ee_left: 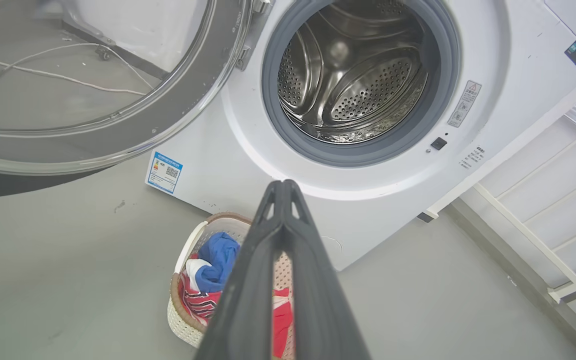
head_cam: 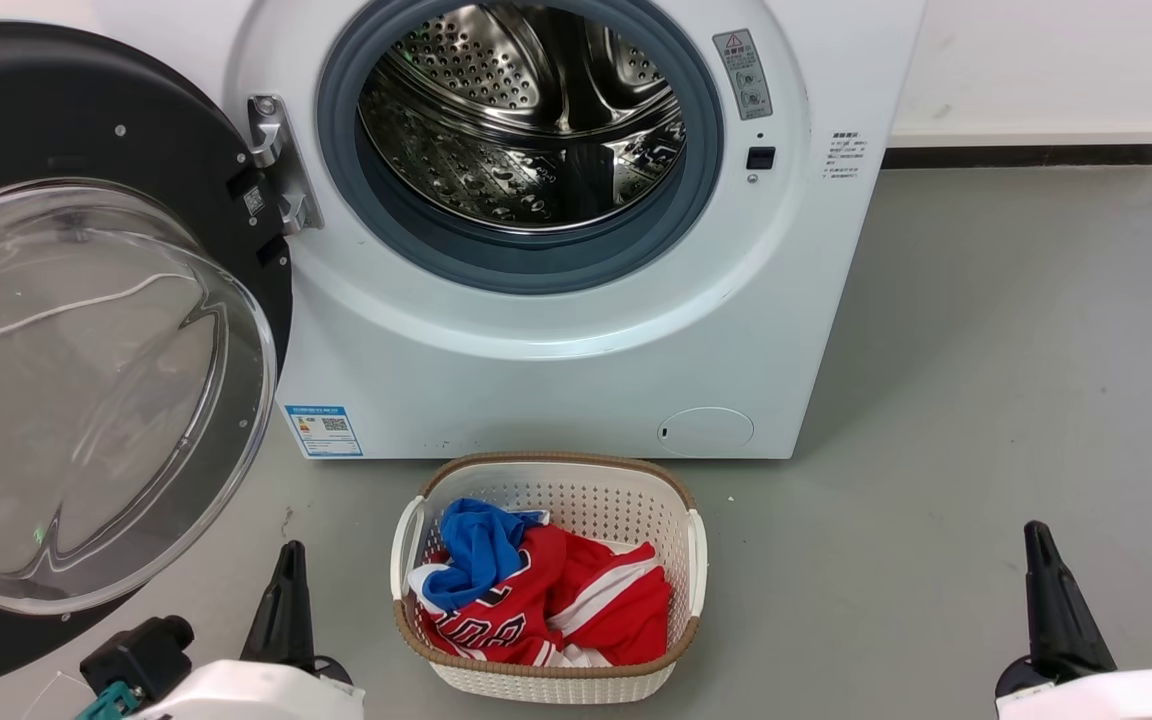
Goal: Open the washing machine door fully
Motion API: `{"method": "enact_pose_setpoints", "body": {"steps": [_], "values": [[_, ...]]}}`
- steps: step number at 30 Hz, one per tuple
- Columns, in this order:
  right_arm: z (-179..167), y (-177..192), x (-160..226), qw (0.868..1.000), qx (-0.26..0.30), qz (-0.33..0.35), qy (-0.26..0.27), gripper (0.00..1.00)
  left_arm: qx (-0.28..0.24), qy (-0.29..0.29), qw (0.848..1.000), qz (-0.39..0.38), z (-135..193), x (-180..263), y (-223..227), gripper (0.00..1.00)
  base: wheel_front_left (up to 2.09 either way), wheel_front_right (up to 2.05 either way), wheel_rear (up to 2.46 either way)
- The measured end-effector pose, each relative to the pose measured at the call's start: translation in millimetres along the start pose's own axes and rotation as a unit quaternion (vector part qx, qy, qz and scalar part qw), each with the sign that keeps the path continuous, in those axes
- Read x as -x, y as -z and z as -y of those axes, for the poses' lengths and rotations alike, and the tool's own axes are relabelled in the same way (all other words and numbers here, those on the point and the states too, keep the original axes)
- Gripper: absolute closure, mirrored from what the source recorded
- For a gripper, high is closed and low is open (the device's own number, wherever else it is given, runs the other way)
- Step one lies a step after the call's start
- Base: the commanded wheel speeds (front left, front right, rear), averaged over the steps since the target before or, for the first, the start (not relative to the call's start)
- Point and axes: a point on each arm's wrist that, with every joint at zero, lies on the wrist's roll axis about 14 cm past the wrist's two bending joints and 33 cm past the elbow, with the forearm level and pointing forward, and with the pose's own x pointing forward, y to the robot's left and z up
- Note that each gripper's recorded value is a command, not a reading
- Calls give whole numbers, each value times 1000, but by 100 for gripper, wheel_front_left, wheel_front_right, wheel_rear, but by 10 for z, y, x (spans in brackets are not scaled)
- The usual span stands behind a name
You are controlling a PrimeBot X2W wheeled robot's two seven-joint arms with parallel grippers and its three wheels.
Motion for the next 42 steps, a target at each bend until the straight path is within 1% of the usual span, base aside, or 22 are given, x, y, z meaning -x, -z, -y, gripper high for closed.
{"method": "enact_pose_setpoints", "body": {"steps": [10, 19, 30, 42], "values": [[17, 17, -69, 997, -73, -7, 8, 100, 77, -6, 997, -7, -20, -52, -5, 100, 0, 0, 0], [37, 44, -115, 991, -132, -13, 15, 100, 140, -9, 990, -14, -34, -85, 4, 100, 0, 0, 0], [45, 70, -177, 980, -198, -20, 21, 100, 209, -11, 978, -17, -45, -129, -11, 100, 0, 0, 0], [36, 87, -241, 964, -263, -27, 23, 100, 276, -8, 961, -21, -34, -171, -22, 100, 0, 0, 0]]}}
